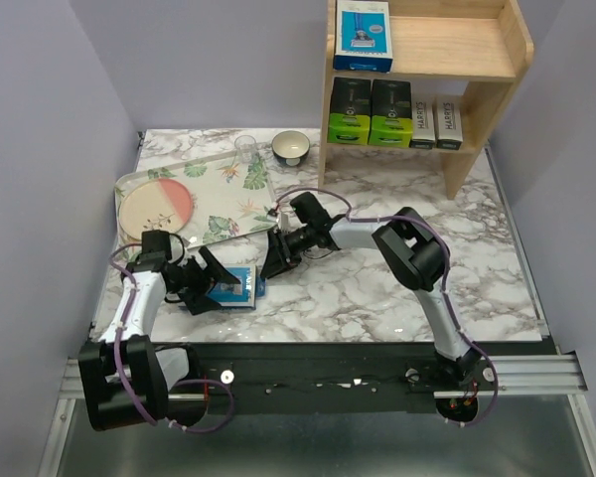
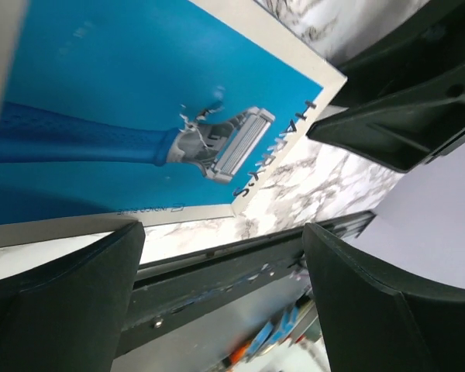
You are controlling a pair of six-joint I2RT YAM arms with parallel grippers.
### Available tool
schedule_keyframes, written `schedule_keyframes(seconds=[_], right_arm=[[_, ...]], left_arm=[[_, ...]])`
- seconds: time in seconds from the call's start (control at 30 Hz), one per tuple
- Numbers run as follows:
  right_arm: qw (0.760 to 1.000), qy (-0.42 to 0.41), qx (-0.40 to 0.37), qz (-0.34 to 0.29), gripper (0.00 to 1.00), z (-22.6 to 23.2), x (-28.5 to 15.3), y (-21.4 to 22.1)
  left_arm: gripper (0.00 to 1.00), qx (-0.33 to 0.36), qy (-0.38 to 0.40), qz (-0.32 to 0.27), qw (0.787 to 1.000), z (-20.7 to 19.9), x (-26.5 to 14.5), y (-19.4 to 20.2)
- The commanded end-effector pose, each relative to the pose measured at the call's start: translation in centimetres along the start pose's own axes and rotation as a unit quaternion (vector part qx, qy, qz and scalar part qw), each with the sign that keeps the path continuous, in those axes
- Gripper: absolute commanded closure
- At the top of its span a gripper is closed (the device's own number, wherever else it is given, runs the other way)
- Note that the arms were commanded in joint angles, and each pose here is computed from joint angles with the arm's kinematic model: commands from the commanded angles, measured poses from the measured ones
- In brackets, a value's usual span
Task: Place and organize the shaving razors onto the shelf
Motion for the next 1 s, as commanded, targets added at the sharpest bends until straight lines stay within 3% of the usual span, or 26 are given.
schedule_keyframes(seconds=[0.0, 0.2, 0.4, 0.43, 0.57, 0.8, 0.97], right_arm=[[0.999, 0.000, 0.031, 0.022, 0.56, -2.0, 1.7, 1.1], [0.997, -0.034, 0.037, 0.052, 0.65, -1.1, 2.5, 1.9], [0.998, -0.037, 0.035, 0.037, 0.87, 0.5, 1.5, 1.5], [0.998, -0.030, 0.040, 0.025, 0.99, 0.7, 1.1, 1.2], [0.993, -0.021, 0.115, -0.034, 0.99, 0.5, -2.5, 1.3], [0.979, 0.029, 0.189, -0.074, 1.00, 0.1, -11.3, 5.9], [0.966, 0.034, 0.206, -0.152, 0.99, 0.0, -15.5, 7.0]], left_arm=[[0.07, -0.049, -0.037, -0.045, 0.997, 2.1, -0.1, -2.1], [0.07, -0.080, -0.038, -0.074, 0.993, 2.8, 0.1, -3.6], [0.04, -0.079, -0.022, -0.077, 0.994, 2.1, -0.4, -4.0], [0.03, -0.082, -0.009, -0.075, 0.994, 1.7, -0.4, -3.9], [0.02, -0.060, 0.115, -0.075, 0.989, -2.9, -1.0, -4.6], [0.02, 0.018, 0.150, -0.032, 0.988, -7.9, 0.2, -3.0], [0.02, 0.032, 0.179, 0.018, 0.983, -9.9, 2.9, -0.8]])
Point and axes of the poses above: each gripper's point midway between its finger pads, its own x axis out along the fingers, its own z axis along the line the jaws close on, y = z × x, the point moved 3 cm from there along -x, back along the fingers, and after that the axes turned 1 degree about x, right-handed, at the moved point
